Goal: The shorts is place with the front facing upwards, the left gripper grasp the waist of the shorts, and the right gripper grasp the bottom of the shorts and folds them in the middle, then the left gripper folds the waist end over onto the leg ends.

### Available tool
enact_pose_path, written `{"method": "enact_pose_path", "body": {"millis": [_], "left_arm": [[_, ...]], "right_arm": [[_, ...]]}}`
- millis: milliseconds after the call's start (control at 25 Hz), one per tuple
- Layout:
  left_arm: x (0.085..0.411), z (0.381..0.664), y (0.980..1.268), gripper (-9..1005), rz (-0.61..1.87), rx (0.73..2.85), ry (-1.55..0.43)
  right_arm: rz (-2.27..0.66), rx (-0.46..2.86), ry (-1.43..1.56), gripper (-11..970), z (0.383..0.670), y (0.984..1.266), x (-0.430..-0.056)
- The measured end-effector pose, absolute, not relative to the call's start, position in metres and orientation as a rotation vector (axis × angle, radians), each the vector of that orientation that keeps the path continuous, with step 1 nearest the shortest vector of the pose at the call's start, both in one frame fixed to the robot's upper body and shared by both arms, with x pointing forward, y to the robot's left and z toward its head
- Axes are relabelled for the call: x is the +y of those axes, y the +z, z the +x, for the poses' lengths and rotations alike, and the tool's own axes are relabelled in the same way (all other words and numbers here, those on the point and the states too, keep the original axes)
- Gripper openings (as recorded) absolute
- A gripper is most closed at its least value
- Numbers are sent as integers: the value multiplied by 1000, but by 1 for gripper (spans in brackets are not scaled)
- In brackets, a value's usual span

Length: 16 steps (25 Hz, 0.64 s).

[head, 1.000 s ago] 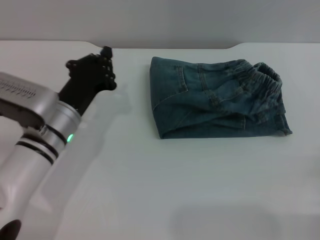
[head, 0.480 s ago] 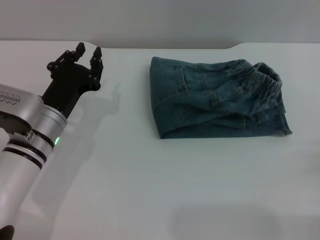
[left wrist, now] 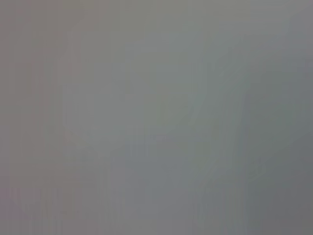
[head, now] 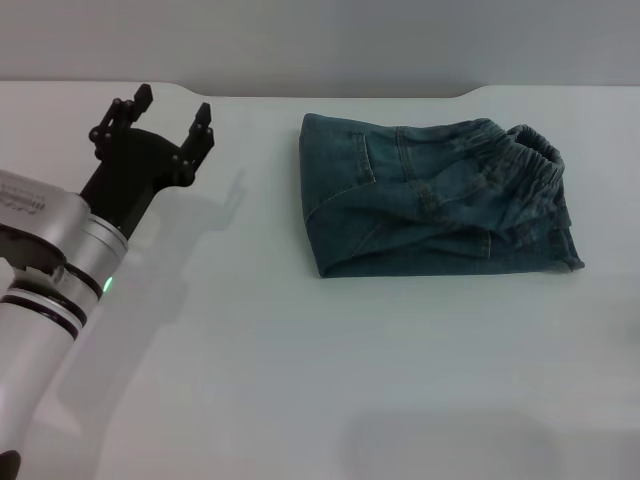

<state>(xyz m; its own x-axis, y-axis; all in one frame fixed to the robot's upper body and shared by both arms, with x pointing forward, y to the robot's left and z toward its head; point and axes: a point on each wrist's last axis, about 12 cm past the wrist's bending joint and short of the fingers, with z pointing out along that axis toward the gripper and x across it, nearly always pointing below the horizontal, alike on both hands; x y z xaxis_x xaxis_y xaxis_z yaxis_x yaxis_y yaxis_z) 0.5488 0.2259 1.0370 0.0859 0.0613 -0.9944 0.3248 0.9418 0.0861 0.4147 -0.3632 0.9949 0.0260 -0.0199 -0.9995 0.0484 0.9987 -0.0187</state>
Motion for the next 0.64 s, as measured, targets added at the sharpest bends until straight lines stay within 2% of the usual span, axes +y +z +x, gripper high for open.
{"method": "enact_pose_path", "body": {"millis": [40,120,240,640], "left_arm": [[226,549,1037,632,318,1479,-201],[224,548,1037,693,383,1462,-147],[222,547,1037,701,388,1458,-144],[223,551,1037,704,387,1470,-134]], "right_arm": [[30,1540,-56,583,415,995,-364],[42,1534,-62,671,417,996,-364],[48,1526,-62,804,419,997,-364],[38,1522,-63,826,424,999,-364]]}}
